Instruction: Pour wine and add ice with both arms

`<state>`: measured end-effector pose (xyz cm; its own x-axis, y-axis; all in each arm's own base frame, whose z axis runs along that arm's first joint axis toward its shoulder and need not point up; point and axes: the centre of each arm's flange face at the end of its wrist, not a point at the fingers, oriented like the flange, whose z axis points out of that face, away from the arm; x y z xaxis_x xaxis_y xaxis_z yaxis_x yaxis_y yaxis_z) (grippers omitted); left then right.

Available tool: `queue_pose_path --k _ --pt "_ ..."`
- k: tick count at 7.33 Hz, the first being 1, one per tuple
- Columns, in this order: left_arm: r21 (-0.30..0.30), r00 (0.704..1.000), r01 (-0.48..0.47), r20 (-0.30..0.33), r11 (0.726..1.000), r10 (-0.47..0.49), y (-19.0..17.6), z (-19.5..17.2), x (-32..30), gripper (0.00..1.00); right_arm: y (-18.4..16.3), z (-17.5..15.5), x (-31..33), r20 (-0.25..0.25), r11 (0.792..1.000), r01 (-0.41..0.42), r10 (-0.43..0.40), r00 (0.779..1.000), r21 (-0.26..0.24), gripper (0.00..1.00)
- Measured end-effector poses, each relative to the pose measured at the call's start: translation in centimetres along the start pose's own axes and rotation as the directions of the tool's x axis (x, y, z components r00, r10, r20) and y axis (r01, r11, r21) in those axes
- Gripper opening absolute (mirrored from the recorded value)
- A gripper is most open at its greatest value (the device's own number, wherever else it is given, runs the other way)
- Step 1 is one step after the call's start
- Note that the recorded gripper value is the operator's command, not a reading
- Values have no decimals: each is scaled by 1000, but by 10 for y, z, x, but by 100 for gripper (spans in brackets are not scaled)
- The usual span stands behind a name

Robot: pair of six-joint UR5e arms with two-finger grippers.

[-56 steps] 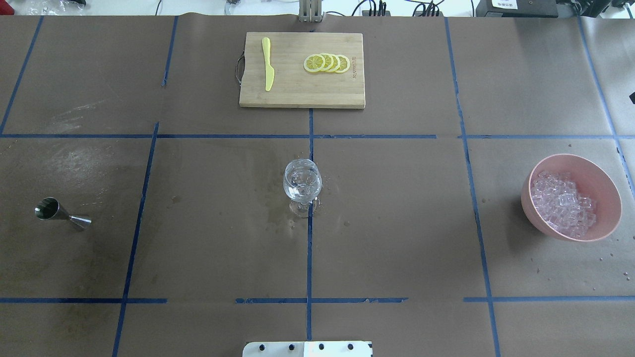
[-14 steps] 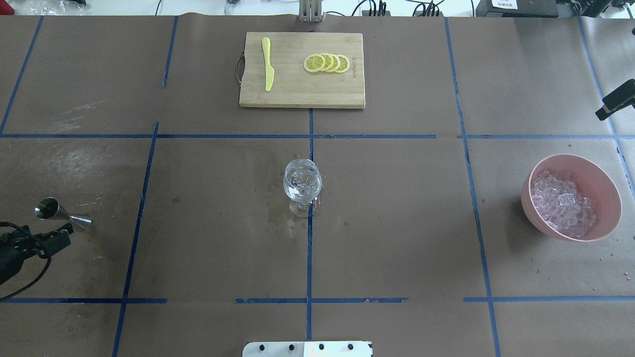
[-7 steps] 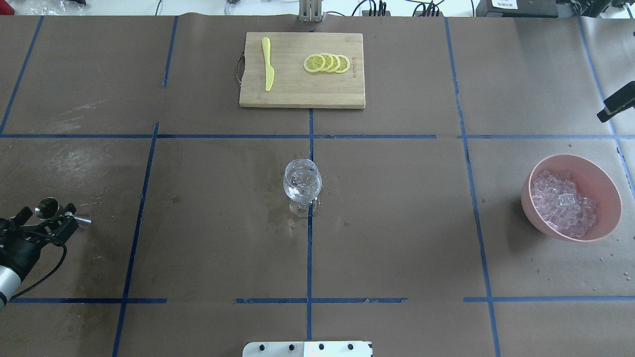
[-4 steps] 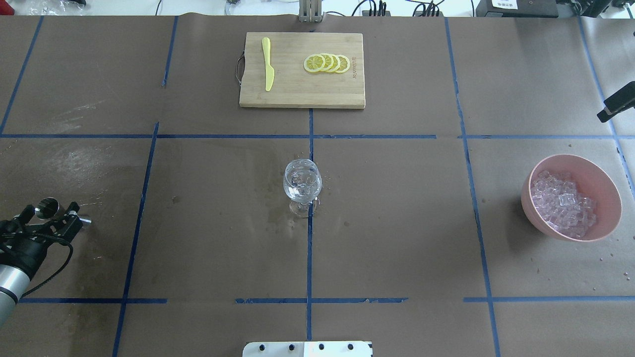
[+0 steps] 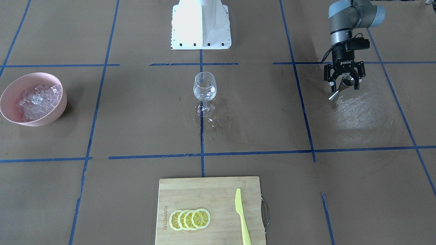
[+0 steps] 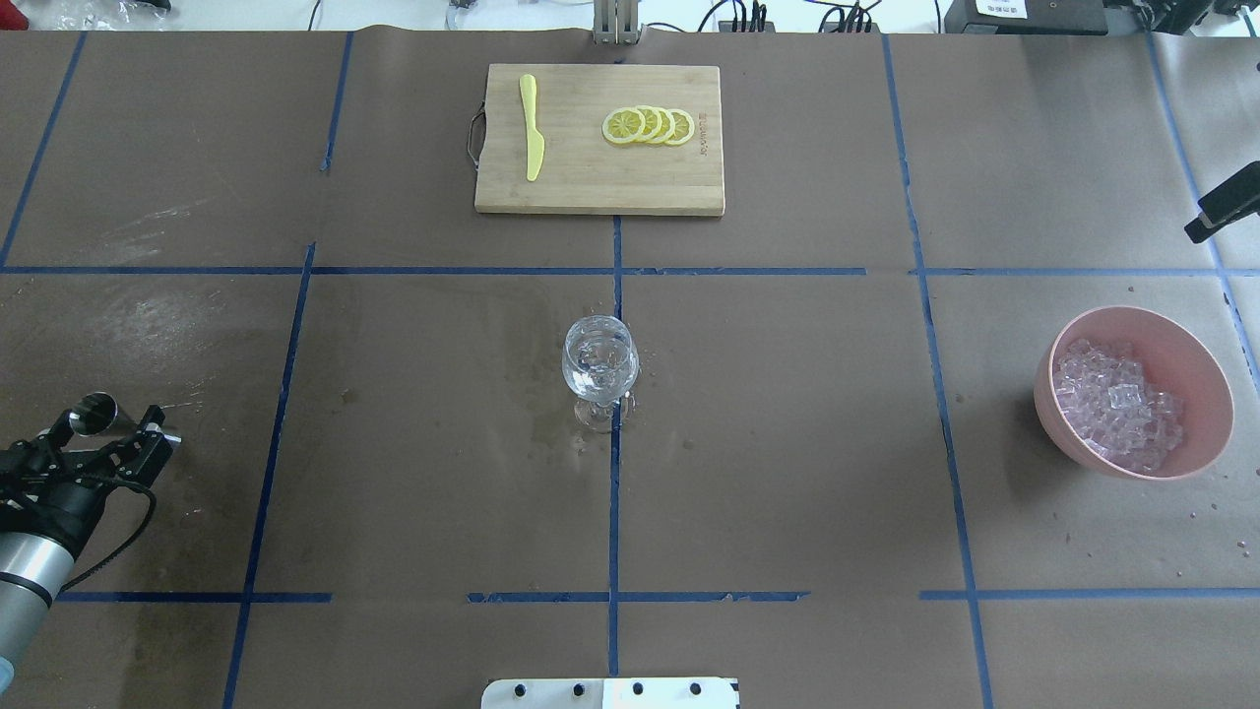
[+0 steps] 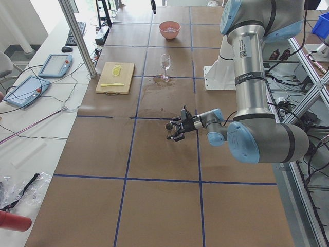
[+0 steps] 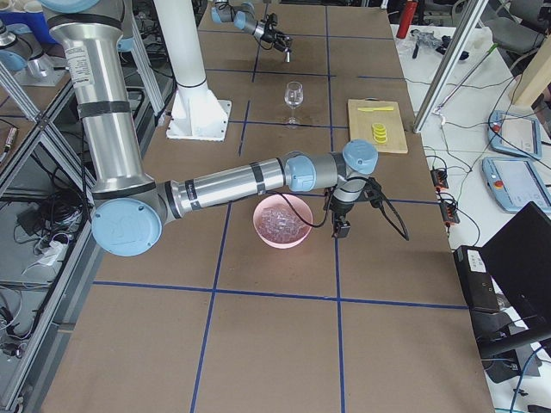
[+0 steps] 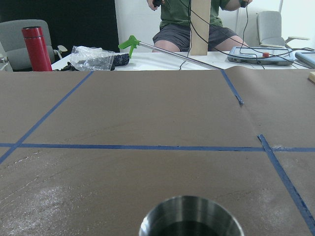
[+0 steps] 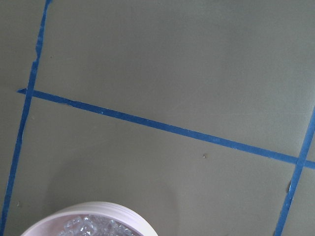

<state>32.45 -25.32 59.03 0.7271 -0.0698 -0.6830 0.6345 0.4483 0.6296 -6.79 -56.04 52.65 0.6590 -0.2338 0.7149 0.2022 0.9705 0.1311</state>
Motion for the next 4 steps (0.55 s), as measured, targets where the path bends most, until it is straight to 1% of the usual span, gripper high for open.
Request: queue_pose_path --k 1,3,4 --pt "-4 1000 -1 -3 1000 1 7 -1 -1 85 0 0 -1 1 1000 1 -1 1000 1 100" --pt "-22 1000 2 -15 1000 -3 17 -5 1 69 1 0 -1 2 1000 0 0 1000 1 100" --pt "-28 1000 2 -18 1000 -3 19 -6 1 66 1 -1 -1 2 1000 1 -1 1000 2 100"
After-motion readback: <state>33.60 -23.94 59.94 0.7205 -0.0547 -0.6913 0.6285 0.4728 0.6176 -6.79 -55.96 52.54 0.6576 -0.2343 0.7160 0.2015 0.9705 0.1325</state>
